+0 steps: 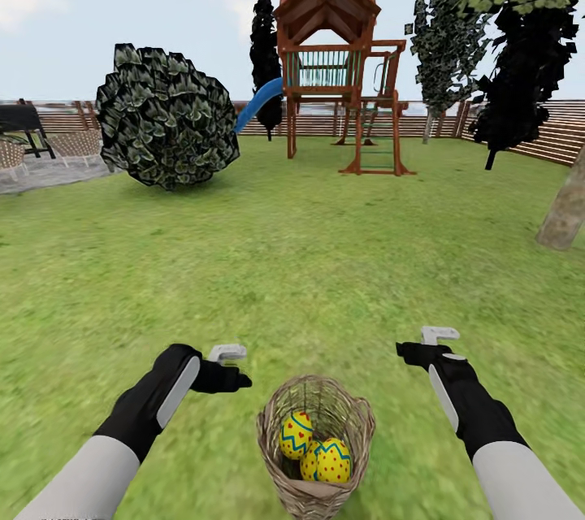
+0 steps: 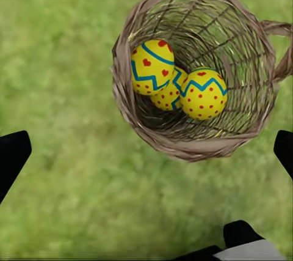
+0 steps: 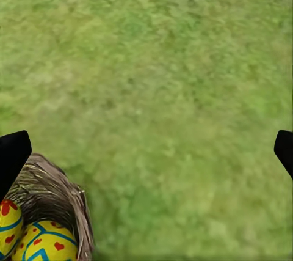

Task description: Take the three Easter eggs out of the wicker basket on the lawn in the garden, then place them on the lawn next to a single tree (choose any tree) so that all three eggs are next to the same tree and none are left in the basket.

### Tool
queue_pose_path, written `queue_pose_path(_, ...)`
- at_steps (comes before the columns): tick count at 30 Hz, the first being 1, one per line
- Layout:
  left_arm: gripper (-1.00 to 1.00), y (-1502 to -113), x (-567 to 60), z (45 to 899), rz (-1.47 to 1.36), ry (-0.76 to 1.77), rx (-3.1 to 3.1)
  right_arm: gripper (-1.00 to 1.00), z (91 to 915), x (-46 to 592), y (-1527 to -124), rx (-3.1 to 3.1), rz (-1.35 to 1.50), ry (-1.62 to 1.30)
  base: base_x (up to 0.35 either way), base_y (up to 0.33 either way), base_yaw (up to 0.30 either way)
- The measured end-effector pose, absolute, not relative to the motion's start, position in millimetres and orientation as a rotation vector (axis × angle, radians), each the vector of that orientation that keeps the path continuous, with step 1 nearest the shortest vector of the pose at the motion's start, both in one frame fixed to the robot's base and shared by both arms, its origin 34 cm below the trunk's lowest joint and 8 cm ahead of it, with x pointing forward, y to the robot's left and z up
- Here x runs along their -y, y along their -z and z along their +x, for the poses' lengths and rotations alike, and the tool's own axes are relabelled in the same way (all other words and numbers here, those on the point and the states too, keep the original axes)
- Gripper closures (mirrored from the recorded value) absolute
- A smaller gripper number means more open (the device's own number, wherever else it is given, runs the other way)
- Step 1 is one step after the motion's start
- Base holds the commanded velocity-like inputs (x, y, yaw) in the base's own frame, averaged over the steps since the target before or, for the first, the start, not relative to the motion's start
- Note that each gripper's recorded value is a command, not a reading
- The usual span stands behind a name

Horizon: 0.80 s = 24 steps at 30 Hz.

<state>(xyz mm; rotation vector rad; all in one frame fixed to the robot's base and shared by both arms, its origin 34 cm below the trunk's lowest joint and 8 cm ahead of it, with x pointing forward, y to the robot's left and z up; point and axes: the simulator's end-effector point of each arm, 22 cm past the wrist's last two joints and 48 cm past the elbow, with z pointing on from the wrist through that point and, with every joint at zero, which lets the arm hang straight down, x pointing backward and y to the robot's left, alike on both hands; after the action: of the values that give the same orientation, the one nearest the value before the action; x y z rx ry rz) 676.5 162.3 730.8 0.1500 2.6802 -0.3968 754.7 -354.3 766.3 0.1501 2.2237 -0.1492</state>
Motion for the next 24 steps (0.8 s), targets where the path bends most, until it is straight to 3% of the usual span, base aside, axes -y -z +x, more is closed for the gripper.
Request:
queue_pose_path(16, -1.00, -703.0, -105.4, 666.3, 0.112, 0.463, -2.681, -1.00, 755.6, 318.0, -759.6, -2.235, 0.154, 0.085, 0.000, 0.000, -0.015)
queue_pose_path(24, -1.00, -696.0, -145.0, 685.6, -0.076, 0.266, -2.636, -1.00, 755.4, 318.2, -759.4, -2.237, 0.150, 0.089, 0.000, 0.000, 0.000)
